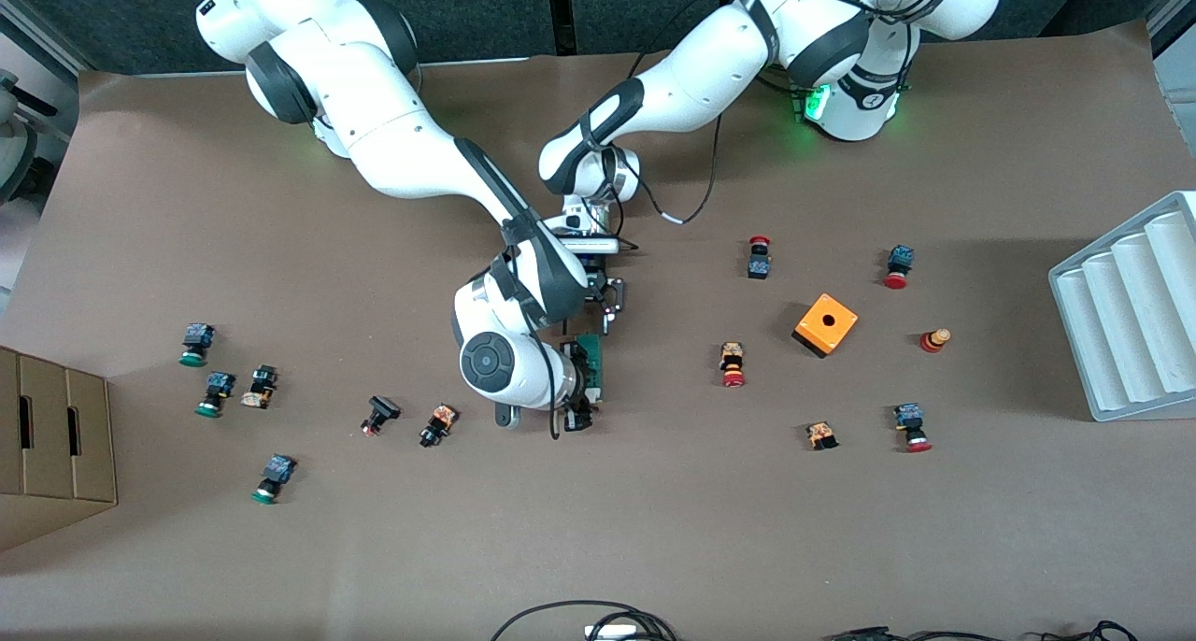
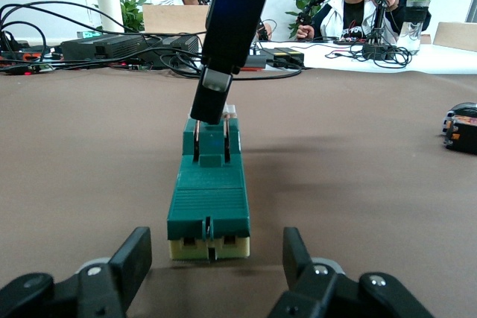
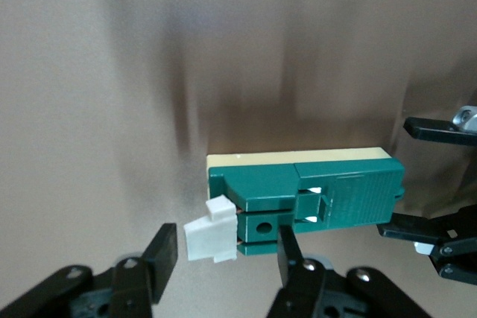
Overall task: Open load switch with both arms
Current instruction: 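Lower the left gripper onto the white lever while the right gripper holds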
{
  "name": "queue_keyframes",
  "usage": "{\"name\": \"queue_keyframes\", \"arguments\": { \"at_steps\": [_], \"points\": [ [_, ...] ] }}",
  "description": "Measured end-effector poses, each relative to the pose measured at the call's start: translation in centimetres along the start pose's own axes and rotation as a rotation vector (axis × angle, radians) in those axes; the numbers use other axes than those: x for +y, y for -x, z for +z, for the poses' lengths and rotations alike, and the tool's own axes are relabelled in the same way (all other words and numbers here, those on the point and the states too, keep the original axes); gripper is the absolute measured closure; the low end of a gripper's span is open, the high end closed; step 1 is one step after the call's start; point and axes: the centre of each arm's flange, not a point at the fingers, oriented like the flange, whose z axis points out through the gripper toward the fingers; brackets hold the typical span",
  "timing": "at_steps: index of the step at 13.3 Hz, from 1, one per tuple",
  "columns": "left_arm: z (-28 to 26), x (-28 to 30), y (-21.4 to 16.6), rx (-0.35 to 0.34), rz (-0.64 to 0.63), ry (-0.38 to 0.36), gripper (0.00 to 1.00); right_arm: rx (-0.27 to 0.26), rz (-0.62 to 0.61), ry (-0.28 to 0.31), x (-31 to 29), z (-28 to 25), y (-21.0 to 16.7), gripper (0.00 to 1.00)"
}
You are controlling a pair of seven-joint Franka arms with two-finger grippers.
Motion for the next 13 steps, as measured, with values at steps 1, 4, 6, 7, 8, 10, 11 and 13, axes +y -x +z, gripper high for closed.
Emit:
{"name": "queue_keyframes", "arguments": {
  "at_steps": [1,4,6,7,8,10,11,13],
  "points": [
    [0.0,0.0,0.0,0.0,0.0,0.0,0.2,0.0,0.0,0.001,0.01,0.01,0.0,0.38],
    [0.0,0.0,0.0,0.0,0.0,0.0,0.2,-0.001,-0.001,0.001,0.02,-0.08,0.12,0.41],
    [0.0,0.0,0.0,0.0,0.0,0.0,0.2,0.0,-0.003,0.008,0.09,-0.14,0.22,0.5],
    [0.0,0.0,0.01,0.0,0.0,0.0,0.2,0.0,-0.003,0.009,0.11,-0.13,0.23,0.51],
    [0.0,0.0,0.01,0.0,0.0,0.0,0.2,0.0,-0.003,0.009,0.1,-0.15,0.24,0.55],
    [0.0,0.0,0.01,0.0,0.0,0.0,0.2,-0.002,-0.003,0.004,-0.01,-0.34,0.27,0.6],
    [0.0,0.0,0.01,0.0,0.0,0.001,0.2,-0.002,-0.004,0.005,0.0,-0.38,0.31,0.6],
    [0.0,0.0,0.01,0.0,0.0,0.001,0.2,-0.004,-0.005,0.003,-0.03,-0.48,0.38,0.63]
  ]
}}
